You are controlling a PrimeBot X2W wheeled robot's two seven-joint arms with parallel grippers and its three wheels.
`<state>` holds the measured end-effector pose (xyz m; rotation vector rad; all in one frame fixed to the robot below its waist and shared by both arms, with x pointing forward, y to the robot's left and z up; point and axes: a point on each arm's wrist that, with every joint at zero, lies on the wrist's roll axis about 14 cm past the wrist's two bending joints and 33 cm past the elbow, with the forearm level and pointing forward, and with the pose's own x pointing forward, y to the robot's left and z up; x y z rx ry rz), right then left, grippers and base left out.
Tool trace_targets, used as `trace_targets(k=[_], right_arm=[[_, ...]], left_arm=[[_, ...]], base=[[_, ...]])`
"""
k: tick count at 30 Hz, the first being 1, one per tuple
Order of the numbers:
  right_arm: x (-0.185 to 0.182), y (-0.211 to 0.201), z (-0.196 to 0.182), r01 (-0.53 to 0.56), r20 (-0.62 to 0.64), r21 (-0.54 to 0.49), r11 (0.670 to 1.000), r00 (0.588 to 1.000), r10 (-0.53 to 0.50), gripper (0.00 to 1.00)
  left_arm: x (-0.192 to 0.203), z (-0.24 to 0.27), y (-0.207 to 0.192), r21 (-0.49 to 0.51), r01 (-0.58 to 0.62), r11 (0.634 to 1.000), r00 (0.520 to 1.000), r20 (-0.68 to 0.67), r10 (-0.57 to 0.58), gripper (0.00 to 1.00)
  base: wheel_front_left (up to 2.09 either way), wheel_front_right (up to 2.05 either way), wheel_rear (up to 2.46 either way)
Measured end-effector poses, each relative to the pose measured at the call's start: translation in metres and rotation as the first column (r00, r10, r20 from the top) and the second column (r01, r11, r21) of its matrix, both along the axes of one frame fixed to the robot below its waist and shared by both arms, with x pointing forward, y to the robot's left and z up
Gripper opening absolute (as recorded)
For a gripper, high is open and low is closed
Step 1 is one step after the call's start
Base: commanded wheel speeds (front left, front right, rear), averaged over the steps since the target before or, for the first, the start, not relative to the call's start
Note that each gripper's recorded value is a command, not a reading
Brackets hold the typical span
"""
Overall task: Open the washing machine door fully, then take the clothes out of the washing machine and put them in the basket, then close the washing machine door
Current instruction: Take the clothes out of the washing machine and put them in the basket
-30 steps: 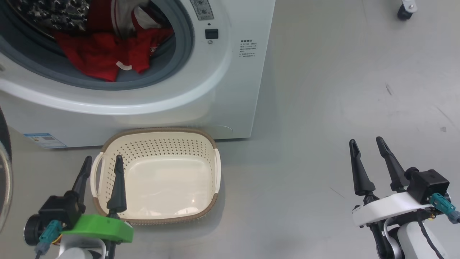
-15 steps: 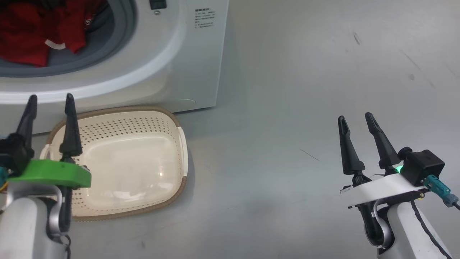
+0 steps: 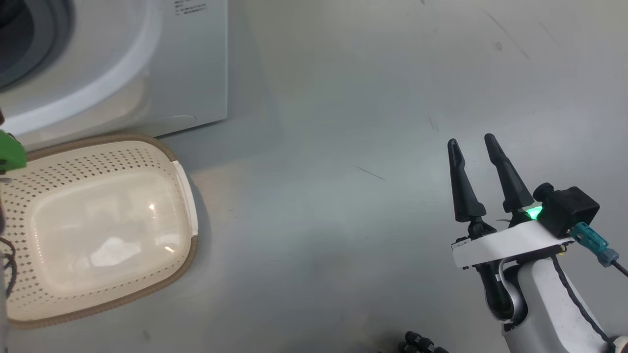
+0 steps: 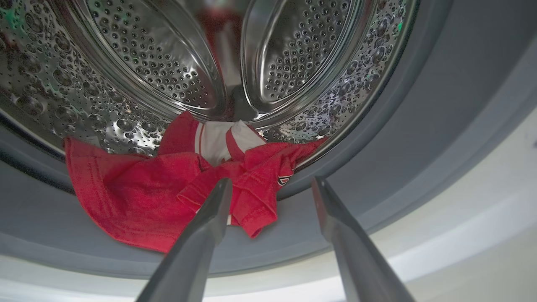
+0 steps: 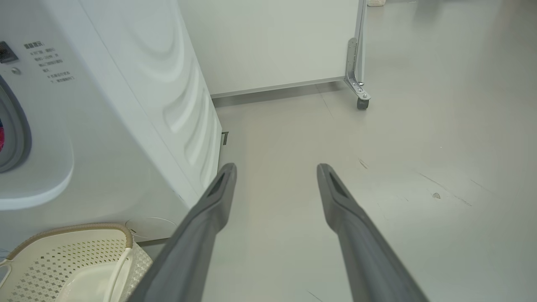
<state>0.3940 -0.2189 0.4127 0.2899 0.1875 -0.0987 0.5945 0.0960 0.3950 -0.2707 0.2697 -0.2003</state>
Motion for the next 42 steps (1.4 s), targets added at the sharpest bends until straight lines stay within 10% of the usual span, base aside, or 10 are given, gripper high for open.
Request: trace_targets(k=[37, 39, 42], right_arm=[[-0.005, -0.016, -0.015, 0.055, -0.066, -0.033, 0.998, 0.996, -0.057, 1.00], [-0.005, -0.016, -0.016, 0.054, -0.066, -0.033, 0.998, 0.996, -0.057, 1.00], [-0.004, -0.016, -0.016, 0.054, -0.066, -0.033, 0.998, 0.996, -0.056, 1.00]], left_arm=[[0.077, -0.079, -0.019, 0.098, 0.042, 0.994, 0.951, -0.308, -0.010, 1.00], [0.077, -0.080, -0.019, 0.098, 0.041, 0.994, 0.949, -0.315, -0.008, 0.01], [0.078, -0.080, -0.019, 0.098, 0.043, 0.994, 0.948, -0.319, -0.009, 0.00]], base=[[0.00, 0.00, 0.00], [0.00, 0.00, 0.00], [0.00, 0.00, 0.00]])
